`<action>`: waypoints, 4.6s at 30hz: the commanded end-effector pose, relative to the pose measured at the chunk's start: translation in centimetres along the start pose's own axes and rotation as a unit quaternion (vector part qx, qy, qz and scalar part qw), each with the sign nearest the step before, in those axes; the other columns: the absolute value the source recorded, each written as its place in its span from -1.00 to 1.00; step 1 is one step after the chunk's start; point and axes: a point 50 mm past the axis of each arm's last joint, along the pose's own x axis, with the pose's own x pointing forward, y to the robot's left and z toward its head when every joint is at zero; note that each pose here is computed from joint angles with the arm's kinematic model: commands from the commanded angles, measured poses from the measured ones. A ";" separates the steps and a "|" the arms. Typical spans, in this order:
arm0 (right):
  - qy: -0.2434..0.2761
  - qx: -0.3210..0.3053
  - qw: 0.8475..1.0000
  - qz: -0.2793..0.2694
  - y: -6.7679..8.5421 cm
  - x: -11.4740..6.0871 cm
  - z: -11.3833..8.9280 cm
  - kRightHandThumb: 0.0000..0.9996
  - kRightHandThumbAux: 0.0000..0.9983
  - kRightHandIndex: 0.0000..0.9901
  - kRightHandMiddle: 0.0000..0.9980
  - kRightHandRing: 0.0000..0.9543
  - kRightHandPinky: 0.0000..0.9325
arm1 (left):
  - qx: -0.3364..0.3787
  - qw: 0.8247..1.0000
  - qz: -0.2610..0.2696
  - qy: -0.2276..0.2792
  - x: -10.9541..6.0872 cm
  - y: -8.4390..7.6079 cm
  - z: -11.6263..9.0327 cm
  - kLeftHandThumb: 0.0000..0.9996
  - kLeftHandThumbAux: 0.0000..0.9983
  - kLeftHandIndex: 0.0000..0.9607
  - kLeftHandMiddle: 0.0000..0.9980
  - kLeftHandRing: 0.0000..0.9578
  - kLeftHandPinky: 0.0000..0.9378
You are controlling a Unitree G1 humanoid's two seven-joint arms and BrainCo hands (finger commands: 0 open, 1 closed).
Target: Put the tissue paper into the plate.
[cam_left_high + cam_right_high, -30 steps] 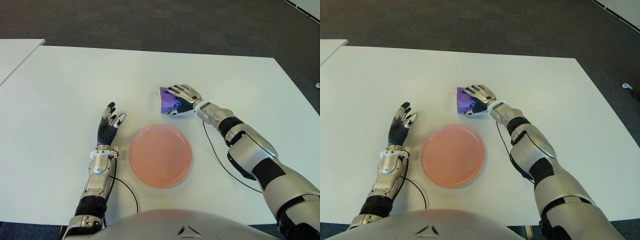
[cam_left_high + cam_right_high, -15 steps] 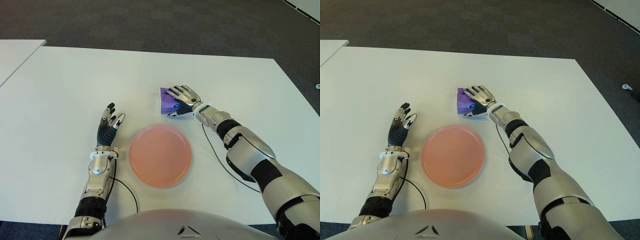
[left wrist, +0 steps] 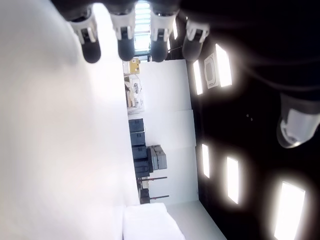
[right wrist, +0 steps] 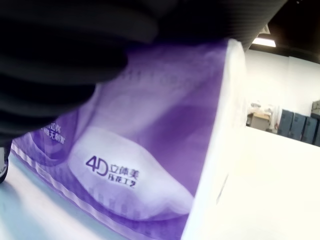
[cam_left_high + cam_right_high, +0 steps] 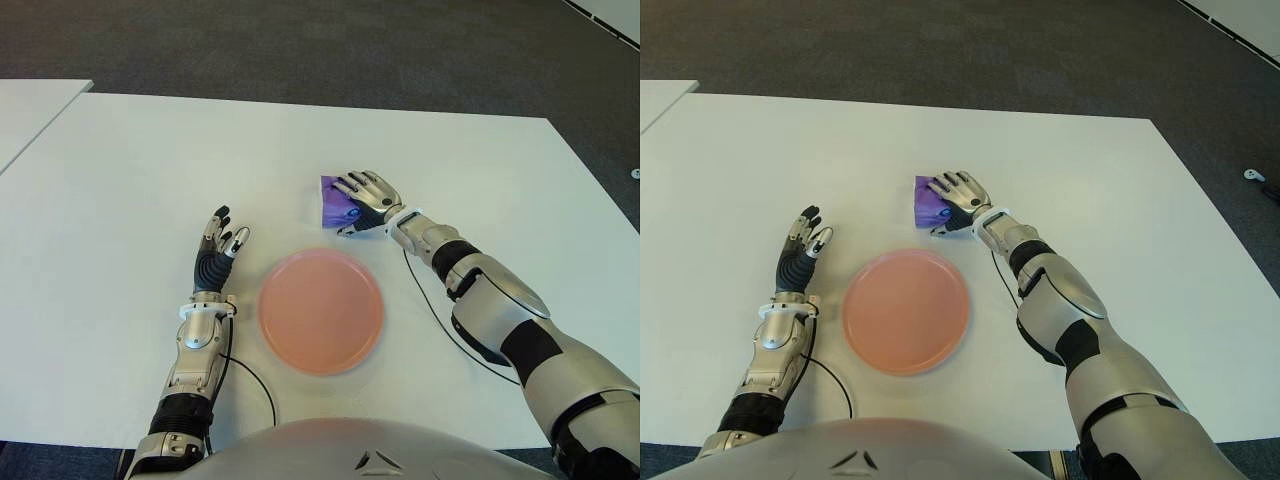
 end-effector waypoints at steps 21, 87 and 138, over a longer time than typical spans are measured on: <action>0.007 0.016 0.992 0.127 7.4 -3.9 1.9 0.06 -0.16 -1.00 -1.00 -1.00 -1.00 | -0.002 1.000 0.004 0.030 -0.7 0.3 -0.9 -0.25 -0.22 -1.00 -1.00 -1.00 -1.00; 0.047 0.164 0.983 0.067 7.4 -3.5 4.1 0.71 0.36 -0.20 0.07 0.77 0.70 | -0.005 1.000 0.010 0.028 -0.5 0.4 -0.9 -0.27 -0.13 -1.00 -1.00 -1.00 -1.00; -0.060 0.346 0.797 -0.491 -12.2 -3.4 1.2 0.71 0.36 -0.20 0.08 0.82 0.85 | -0.005 1.000 0.007 0.026 -0.7 0.6 -0.6 -0.26 -0.18 -1.00 -1.00 -1.00 -1.00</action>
